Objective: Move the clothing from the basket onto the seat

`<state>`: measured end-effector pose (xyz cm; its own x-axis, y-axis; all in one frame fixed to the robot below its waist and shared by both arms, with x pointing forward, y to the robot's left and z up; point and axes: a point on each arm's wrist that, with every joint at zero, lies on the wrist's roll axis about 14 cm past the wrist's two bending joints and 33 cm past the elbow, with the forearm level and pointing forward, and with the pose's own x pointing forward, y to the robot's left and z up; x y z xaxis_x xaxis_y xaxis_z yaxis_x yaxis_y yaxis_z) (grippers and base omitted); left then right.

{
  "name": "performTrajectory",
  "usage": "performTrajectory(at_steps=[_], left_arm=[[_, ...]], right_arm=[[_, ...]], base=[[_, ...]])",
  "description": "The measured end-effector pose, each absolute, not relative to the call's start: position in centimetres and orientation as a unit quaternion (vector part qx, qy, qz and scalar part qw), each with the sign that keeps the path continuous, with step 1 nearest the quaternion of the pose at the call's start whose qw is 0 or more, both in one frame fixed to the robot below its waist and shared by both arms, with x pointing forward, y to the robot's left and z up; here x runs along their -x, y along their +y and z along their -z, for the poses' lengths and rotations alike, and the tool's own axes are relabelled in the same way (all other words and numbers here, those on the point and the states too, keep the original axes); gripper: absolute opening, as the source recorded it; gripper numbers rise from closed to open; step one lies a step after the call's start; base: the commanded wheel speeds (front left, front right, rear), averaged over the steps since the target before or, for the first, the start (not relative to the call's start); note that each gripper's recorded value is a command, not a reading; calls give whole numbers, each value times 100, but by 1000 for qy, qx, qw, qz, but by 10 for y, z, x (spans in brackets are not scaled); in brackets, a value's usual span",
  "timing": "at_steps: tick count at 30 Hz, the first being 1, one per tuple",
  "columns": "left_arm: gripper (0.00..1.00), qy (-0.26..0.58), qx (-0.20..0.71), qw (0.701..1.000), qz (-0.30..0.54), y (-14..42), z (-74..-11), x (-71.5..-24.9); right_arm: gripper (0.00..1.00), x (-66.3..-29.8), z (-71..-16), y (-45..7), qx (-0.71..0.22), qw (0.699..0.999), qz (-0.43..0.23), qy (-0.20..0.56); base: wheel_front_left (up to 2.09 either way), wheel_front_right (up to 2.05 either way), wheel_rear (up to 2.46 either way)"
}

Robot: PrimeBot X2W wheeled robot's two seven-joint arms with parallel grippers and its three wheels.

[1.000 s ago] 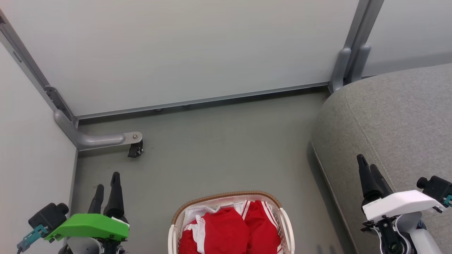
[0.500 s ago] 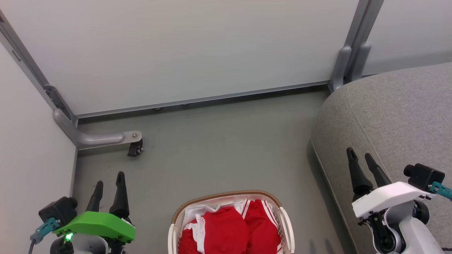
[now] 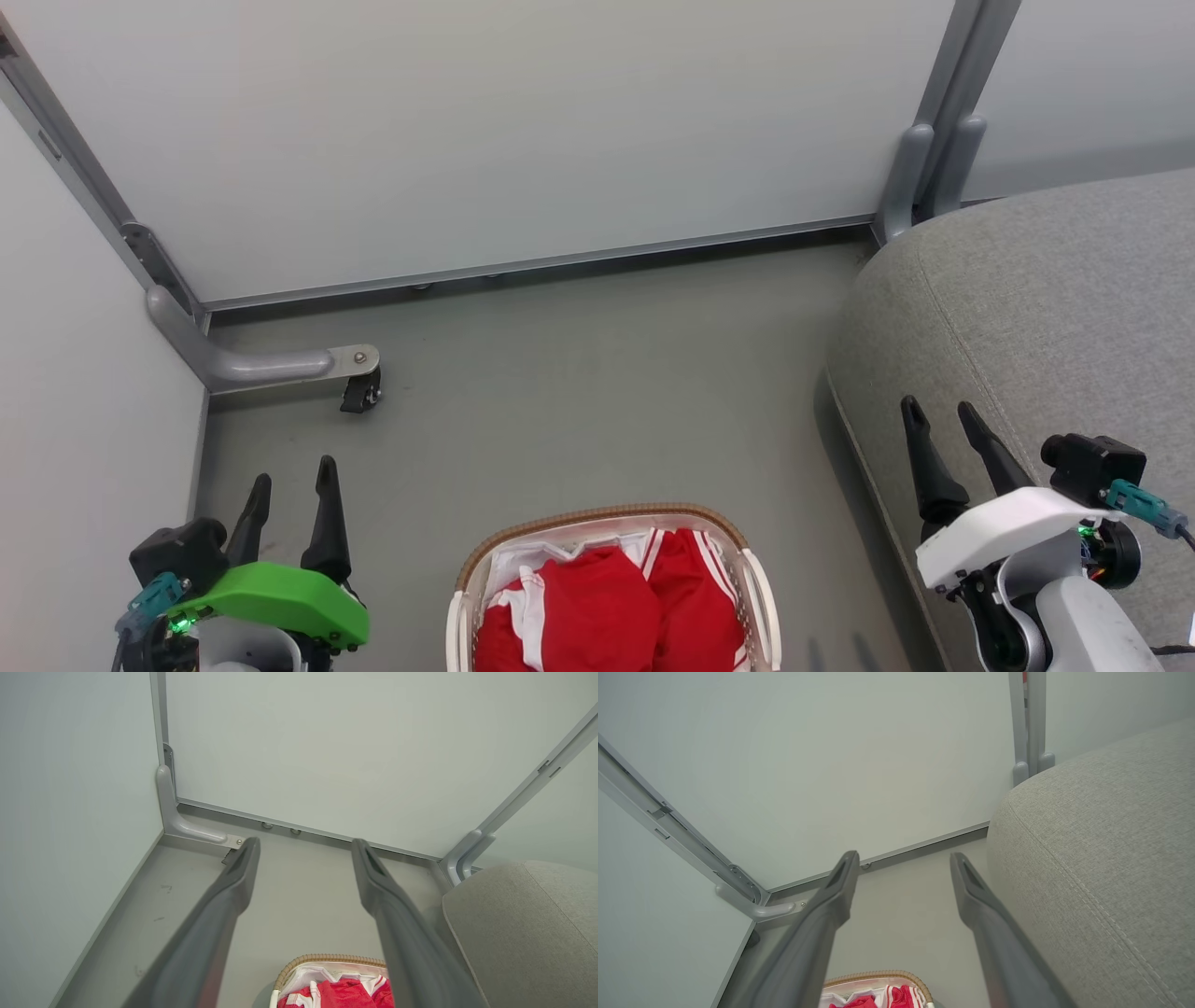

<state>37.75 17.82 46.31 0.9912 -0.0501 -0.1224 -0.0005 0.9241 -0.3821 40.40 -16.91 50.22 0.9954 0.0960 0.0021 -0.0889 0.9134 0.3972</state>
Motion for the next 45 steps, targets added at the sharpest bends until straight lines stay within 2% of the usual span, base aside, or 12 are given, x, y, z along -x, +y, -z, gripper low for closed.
performTrajectory(at_steps=[35, 45], left_arm=[[100, 47, 89, 994, 49, 163, -459, -370], [100, 77, 66, 991, 86, 140, -436, -392]], right_arm=[[100, -393, -484, -169, -68, 996, -48, 11], [100, -418, -487, -161, -33, 997, -62, -1]], base=[[0, 0, 0], [0, 0, 0]])
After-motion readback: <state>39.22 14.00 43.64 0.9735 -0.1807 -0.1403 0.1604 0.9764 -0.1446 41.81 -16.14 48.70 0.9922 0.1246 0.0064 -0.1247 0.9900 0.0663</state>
